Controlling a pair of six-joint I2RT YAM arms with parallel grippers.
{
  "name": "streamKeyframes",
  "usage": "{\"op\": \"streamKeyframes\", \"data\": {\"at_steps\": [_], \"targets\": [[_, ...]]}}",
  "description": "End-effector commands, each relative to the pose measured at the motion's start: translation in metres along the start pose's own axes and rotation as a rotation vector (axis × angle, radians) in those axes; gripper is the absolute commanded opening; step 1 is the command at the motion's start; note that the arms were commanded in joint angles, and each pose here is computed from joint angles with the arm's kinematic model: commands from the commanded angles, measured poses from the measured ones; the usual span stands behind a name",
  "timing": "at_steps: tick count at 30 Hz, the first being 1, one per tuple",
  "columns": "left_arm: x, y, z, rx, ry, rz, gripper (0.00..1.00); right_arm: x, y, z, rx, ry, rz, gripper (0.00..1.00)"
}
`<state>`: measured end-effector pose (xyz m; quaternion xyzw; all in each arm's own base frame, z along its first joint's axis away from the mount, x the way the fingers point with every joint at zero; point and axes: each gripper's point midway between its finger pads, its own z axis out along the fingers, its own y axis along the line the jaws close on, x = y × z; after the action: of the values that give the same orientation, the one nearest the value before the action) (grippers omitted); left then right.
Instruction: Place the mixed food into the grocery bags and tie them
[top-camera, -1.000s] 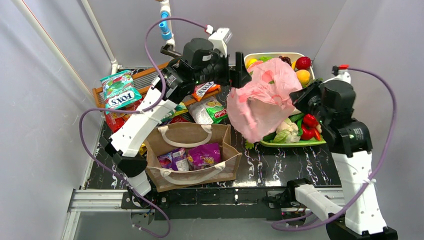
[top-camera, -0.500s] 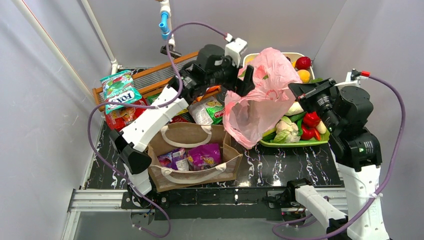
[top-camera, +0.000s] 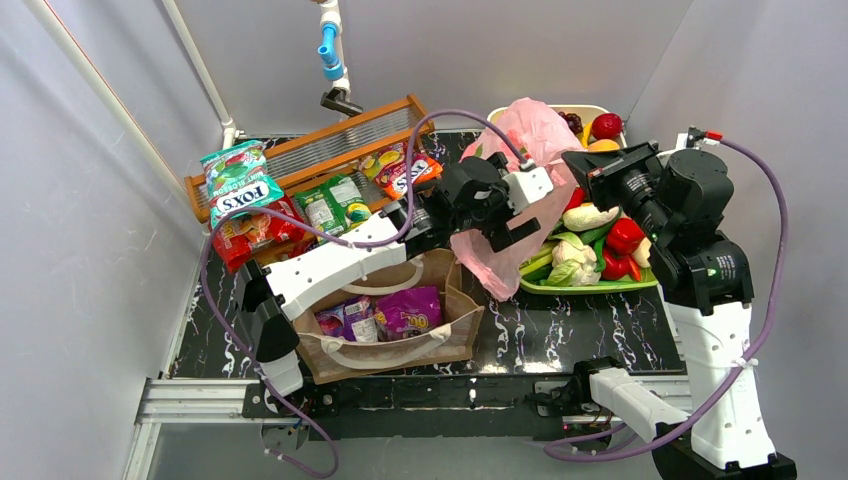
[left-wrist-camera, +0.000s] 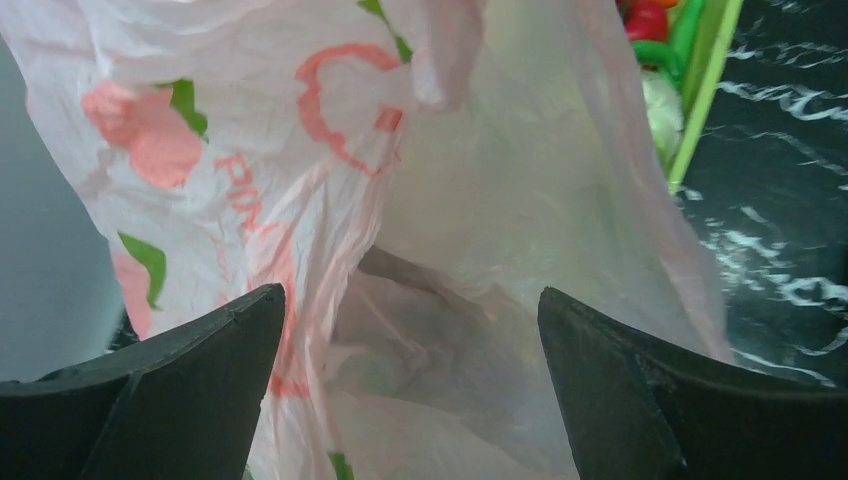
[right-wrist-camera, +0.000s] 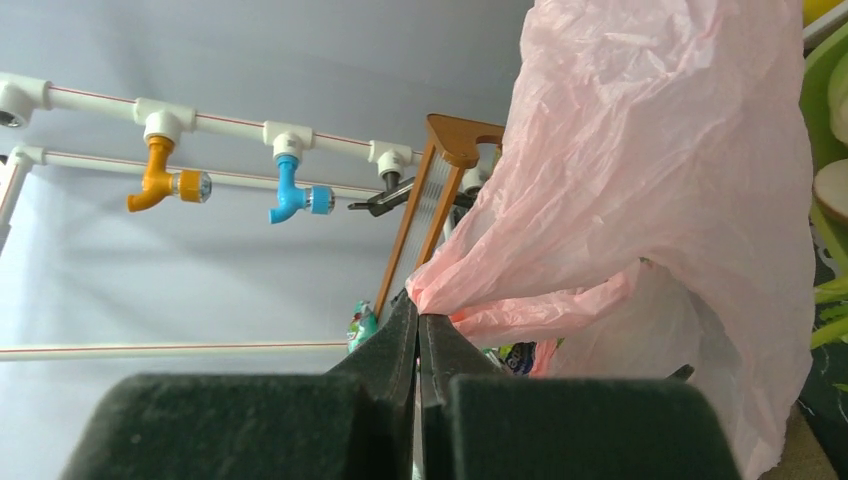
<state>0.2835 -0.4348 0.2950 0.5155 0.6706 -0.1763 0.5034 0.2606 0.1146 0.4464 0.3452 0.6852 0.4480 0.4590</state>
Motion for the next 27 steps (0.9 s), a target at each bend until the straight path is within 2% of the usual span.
{"op": "streamKeyframes", "data": {"at_steps": [1,10,16,19,22,27], "targets": [[-0.039,0.033,-0.023,-0.186,-0.137,0.241,0.98,-0.004,0.032,-0.013,-0.1,0.004,0.036,0.01],[-0.039,0.056,-0.007,-0.455,-0.177,0.52,0.98,0.003,0.045,-0.018,-0.122,0.059,0.077,0.01],[-0.044,0.062,0.002,-0.514,-0.192,0.537,0.97,0.01,0.048,-0.019,-0.132,0.105,0.1,0.01],[-0.043,0.06,0.008,-0.502,-0.195,0.532,0.85,0.011,0.048,-0.02,-0.133,0.111,0.101,0.01],[-0.043,0.06,0.008,-0.512,-0.232,0.497,0.53,0.012,0.048,-0.022,-0.133,0.117,0.101,0.01],[-0.044,0.061,0.007,-0.474,-0.228,0.427,0.14,0.014,0.045,-0.023,-0.126,0.121,0.094,0.01]]}}
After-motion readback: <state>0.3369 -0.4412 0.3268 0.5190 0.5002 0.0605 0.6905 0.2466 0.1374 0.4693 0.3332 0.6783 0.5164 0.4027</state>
